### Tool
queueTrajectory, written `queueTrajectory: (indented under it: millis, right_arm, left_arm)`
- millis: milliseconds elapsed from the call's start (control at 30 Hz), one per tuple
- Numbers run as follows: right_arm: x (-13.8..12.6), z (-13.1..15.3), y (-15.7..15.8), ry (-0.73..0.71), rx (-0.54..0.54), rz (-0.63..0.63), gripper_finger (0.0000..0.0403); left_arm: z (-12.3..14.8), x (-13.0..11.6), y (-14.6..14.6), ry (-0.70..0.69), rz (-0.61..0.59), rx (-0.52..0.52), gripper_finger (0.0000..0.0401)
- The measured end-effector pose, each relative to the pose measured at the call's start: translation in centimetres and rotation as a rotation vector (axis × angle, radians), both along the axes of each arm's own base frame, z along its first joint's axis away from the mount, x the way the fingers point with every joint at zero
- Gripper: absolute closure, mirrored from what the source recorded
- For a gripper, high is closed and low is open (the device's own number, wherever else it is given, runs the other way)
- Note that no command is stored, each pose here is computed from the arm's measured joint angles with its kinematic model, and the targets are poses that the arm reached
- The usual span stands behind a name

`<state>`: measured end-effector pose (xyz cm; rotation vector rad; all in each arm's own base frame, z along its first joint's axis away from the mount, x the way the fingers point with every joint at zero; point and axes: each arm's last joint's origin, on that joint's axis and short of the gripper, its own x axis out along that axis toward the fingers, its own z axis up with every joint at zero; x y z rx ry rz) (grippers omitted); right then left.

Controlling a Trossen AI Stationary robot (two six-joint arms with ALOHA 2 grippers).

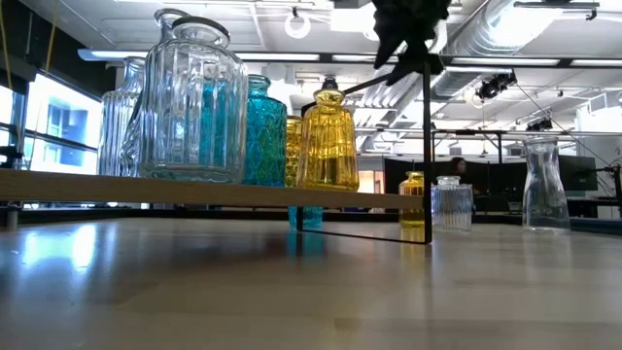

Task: Sort vases onto shelf
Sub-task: Put the transparent vase on the shelf

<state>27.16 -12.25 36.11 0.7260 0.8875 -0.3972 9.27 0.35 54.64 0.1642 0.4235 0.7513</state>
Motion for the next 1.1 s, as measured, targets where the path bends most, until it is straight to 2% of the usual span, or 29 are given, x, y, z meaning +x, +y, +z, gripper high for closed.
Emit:
queueTrajectory:
  millis: [100, 200, 400, 600, 833, 967, 1100]
  right_arm:
    - [1.0, 0.5, 2.2, 0.001, -0.026, -0.033, 0.0226]
    - [1.6, 1.5, 4.4, -0.012, -0.035, -0.056, 0.0226]
    - [1.9, 3.5, 8.7, -0.031, -0.082, -0.105, 0.0226]
    - [0.5, 6.3, 11.6, -0.043, -0.203, -0.194, 0.0226]
    - [-3.8, 9.3, 12.6, 0.078, -0.256, -0.318, 0.0226]
    - [-5.3, 10.2, 11.6, 0.027, -0.261, -0.332, 0.0226]
    - [-6.7, 9.4, 10.0, 0.073, -0.271, -0.398, 0.0226]
  left_arm:
    - [-0.4, -1.4, 1.2, 0.056, 0.095, 0.052, 0.0401]
    - [-1.0, -2.4, 1.9, 0.089, 0.141, 0.044, 0.0401]
    - [-3.8, -2.7, 2.1, 0.132, 0.090, -0.118, 0.0401]
    - [-9.0, -2.2, 2.5, 0.233, 0.183, -0.219, 0.0401]
    - [-14.4, -2.8, 2.3, 0.229, 0.262, -0.357, 0.0401]
    - [-16.1, -2.6, 2.3, 0.163, 0.287, -0.388, 0.0401]
    - [-17.4, -2.1, 2.4, 0.133, 0.286, -0.378, 0.0401]
